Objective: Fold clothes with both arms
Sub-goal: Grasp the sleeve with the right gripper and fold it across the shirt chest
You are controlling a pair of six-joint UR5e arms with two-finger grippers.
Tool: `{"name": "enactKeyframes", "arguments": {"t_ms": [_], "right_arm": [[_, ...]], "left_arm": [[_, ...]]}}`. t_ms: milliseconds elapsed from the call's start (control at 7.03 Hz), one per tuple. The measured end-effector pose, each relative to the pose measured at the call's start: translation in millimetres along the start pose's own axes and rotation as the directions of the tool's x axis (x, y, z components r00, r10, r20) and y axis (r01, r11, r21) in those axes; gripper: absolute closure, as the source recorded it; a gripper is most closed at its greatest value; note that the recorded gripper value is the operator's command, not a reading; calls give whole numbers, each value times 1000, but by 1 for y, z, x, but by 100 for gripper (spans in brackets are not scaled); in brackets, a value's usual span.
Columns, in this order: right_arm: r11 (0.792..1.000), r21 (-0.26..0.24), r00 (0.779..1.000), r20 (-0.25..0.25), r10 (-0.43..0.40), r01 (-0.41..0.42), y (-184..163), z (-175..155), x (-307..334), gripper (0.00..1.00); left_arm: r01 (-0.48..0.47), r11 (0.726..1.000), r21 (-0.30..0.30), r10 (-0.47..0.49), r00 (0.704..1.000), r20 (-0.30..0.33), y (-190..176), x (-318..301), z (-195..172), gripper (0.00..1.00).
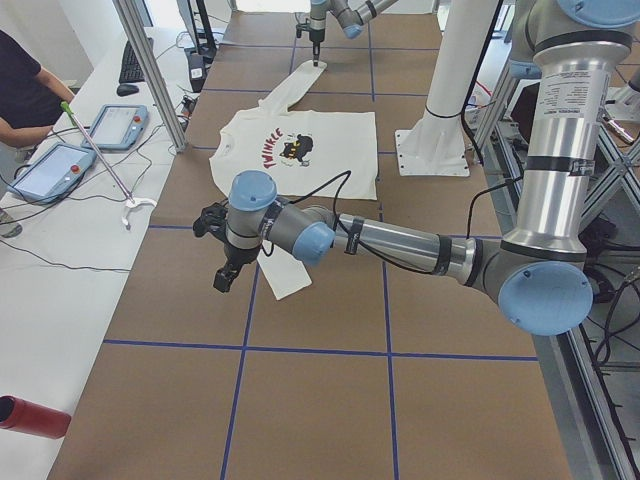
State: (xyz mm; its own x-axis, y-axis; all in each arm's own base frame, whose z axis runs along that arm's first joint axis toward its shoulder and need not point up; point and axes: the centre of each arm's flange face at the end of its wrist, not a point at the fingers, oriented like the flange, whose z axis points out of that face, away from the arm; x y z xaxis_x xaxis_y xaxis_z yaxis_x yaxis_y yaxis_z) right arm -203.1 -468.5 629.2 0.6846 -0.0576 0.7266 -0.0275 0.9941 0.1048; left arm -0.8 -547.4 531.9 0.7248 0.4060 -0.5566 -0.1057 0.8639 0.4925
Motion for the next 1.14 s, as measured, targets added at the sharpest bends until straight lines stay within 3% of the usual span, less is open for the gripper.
{"name": "enactKeyframes", "arguments": {"t_ms": [427, 711, 1138], "right_arm": [[997, 63, 991, 123, -56, 48, -26, -46, -69, 100], [992, 108, 969, 243, 38, -66, -78, -82, -155, 100], [972, 146, 914, 388, 116, -185, -167, -124, -323, 100]], "left_arm": [[-2, 1000, 4, 2, 1000, 0, -1, 1, -2, 0], [-5, 1000, 9, 5, 1000, -1, -2, 3, -5, 0], [-4, 1000, 6, 4, 1000, -23, 0, 5, -5, 0]]}}
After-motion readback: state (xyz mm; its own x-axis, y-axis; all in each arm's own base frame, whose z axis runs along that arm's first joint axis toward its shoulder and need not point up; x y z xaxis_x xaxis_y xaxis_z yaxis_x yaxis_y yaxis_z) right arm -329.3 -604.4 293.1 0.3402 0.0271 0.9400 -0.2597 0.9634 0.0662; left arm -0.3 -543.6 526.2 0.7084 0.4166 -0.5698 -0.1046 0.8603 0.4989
